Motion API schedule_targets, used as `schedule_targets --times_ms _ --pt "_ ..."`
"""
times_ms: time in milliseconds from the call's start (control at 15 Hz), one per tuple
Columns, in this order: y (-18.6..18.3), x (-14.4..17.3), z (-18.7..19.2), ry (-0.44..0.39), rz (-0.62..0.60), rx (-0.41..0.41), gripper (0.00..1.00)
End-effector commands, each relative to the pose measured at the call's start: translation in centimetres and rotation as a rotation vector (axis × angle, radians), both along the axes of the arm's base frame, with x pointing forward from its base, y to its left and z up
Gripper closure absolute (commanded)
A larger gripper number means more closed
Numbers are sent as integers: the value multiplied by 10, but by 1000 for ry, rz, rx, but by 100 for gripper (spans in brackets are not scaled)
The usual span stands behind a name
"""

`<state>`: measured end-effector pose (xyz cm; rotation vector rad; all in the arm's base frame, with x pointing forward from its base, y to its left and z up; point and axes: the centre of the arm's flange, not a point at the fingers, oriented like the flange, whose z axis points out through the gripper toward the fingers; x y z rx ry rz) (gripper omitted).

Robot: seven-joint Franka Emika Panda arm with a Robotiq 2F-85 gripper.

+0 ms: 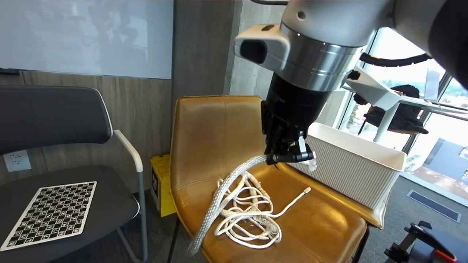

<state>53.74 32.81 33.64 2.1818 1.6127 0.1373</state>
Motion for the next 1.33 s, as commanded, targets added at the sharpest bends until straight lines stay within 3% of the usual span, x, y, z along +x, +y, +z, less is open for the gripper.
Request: schedule_targets --times_ms 0,267,467,733,933,1000,1067,1133,1267 --pt "-77 25 17 -25 -38 -11 97" --pt "-172 74 16 -17 -71 -12 97" --pt "-225 93 -14 4 -64 58 97" --pt "-231 79 -73 65 -25 232 97" --pt "-234 67 -100 101 14 310 97" --pt "-242 64 -103 109 26 333 90" --pt "-250 61 -105 115 37 352 65" --pt "-257 59 -104 120 53 365 64" --pt "-265 55 -99 132 102 377 50"
